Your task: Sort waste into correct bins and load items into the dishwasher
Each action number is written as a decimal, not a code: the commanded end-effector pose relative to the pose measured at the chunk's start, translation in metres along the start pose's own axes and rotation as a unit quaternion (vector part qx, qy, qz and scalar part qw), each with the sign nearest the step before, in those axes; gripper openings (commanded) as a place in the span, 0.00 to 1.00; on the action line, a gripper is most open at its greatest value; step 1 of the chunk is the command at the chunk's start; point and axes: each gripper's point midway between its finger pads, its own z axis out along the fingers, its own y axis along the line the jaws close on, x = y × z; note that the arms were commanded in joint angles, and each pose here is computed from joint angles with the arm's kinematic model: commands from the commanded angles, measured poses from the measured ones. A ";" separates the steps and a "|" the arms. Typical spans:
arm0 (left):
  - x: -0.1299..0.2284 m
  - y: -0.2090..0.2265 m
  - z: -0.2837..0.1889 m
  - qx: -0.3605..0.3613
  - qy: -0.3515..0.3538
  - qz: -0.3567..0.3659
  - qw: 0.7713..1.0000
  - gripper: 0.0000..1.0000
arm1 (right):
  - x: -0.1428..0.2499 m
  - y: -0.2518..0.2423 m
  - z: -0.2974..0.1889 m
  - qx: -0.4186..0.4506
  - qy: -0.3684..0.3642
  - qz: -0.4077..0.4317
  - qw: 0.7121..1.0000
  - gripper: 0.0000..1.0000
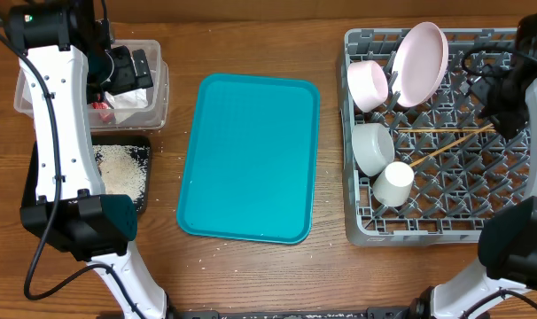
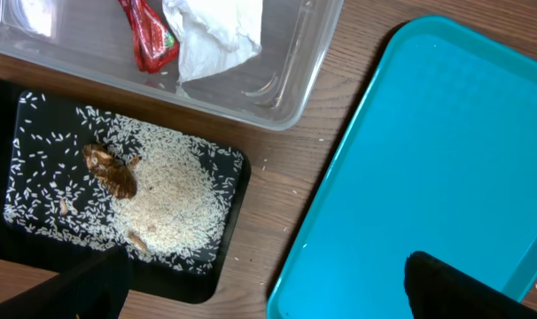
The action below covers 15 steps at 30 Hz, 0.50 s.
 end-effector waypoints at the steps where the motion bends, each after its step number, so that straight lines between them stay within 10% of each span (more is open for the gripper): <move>1: -0.001 -0.001 -0.013 0.005 -0.017 -0.007 1.000 1.00 | 0.005 0.020 -0.075 -0.078 -0.051 -0.050 0.994 0.88; 8: -0.001 -0.001 -0.013 0.005 -0.017 -0.007 1.000 1.00 | 0.134 -0.006 -0.206 -0.166 -0.072 -0.207 0.961 1.00; 15: -0.001 -0.001 -0.013 0.005 -0.017 -0.007 1.000 1.00 | 0.148 -0.035 -0.247 -0.186 -0.158 -0.264 0.933 1.00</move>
